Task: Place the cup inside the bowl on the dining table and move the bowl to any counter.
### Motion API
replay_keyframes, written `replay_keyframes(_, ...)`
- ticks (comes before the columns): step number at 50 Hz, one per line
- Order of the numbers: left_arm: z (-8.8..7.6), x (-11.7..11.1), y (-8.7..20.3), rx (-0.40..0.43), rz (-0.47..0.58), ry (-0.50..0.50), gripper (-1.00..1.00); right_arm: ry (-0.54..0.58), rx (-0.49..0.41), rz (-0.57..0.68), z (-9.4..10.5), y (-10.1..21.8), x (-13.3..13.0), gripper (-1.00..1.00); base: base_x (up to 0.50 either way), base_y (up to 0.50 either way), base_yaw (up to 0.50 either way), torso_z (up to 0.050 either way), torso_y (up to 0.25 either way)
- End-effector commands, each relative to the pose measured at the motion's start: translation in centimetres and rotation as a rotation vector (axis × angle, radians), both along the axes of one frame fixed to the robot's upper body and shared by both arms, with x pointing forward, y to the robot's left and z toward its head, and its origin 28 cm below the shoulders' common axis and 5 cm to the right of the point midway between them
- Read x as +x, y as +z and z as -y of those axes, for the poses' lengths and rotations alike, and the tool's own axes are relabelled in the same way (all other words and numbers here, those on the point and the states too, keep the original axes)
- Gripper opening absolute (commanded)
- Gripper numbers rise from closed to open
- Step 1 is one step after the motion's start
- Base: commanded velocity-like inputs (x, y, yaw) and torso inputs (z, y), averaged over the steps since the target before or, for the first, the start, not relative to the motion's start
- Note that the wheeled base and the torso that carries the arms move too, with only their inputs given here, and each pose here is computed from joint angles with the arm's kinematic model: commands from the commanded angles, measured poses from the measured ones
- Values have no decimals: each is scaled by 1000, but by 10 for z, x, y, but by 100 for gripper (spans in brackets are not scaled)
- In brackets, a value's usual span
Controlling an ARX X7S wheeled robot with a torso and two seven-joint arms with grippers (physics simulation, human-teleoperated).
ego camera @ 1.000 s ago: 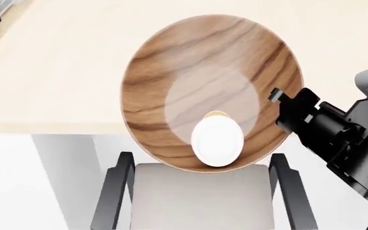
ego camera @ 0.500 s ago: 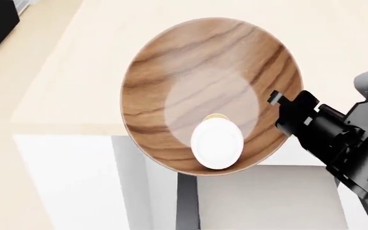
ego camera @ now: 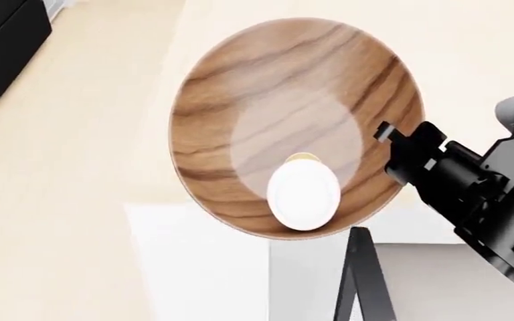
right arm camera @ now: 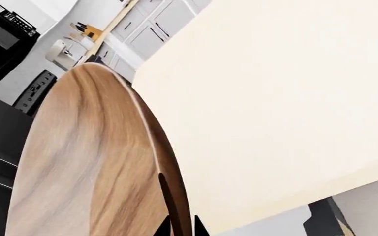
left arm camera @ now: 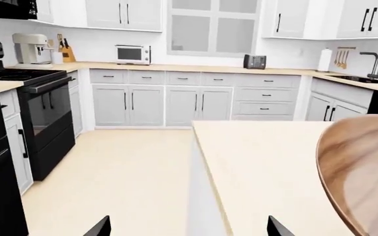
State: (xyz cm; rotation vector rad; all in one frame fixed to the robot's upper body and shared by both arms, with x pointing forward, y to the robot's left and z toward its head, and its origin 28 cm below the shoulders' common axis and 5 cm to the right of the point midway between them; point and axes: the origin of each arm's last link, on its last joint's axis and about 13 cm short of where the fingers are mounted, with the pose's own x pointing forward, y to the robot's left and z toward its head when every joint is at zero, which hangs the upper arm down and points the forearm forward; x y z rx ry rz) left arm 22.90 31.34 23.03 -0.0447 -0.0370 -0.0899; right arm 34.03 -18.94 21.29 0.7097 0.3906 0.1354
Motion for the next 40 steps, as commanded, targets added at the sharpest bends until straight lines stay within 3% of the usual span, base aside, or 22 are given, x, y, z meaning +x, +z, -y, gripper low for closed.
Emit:
replay_keyframes(1, 0, -2, 0, -7, 3, -19, 100, 6, -2, 33, -1, 4, 3, -100, 223, 497, 0, 0, 0)
replay_keyframes(16, 2, 0, -1, -8, 1, -22, 100, 2, -8, 29, -1, 3, 2, -100, 218, 497, 0, 0, 1)
replay_keyframes(32, -9, -8, -3, -12, 0, -18, 100, 6, -14, 26, -2, 4, 1, -100, 200, 497, 0, 0, 1)
replay_keyframes(40, -3, -4, -1, -7, 4, -21, 100, 7, -16, 23, -3, 4, 2, -100, 132, 498, 0, 1, 1)
